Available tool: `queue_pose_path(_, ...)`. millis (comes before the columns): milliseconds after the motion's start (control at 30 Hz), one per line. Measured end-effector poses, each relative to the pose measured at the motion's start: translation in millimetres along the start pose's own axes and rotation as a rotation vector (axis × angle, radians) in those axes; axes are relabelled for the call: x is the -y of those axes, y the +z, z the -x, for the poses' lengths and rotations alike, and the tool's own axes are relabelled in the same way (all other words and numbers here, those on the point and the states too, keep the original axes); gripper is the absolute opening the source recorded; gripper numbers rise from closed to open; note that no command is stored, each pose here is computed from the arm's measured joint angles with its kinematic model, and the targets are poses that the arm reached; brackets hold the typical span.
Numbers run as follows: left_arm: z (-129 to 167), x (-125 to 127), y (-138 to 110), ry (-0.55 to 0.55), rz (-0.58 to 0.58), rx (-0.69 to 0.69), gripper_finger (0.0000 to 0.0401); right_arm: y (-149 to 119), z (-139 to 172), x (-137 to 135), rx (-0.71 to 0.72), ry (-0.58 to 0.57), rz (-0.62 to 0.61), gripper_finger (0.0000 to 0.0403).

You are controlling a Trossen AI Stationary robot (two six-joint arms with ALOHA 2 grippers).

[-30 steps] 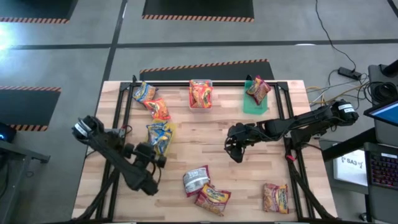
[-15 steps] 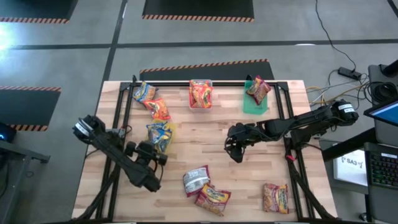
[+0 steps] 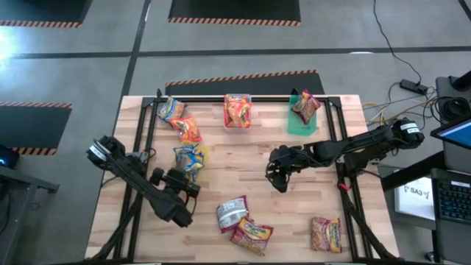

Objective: Sort Maruchan noodles
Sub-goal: Put the blue noodle pack into the yellow bin

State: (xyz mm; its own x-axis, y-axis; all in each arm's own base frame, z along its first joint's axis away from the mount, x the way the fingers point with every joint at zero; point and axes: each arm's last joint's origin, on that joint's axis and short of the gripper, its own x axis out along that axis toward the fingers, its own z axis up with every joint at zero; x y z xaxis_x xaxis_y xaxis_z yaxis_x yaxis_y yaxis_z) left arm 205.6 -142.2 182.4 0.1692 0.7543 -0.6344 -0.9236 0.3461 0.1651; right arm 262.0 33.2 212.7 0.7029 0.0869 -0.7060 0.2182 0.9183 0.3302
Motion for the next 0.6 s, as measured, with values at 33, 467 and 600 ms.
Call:
queue_pose_path(33,3,-1,3,0.019,-0.014,-0.006,0.0035,0,0,0,0.0,0.0,0.0,0.0139)
queue_pose_path(467,12,1,12,0.056,-0.073,-0.056,0.0152,0,0,0,-0.001,0.0,0.0,0.0139)
queue_pose_path(600,17,2,16,0.051,-0.072,-0.055,0.0173,0,0,0,-0.003,-0.001,-0.01,0.0139)
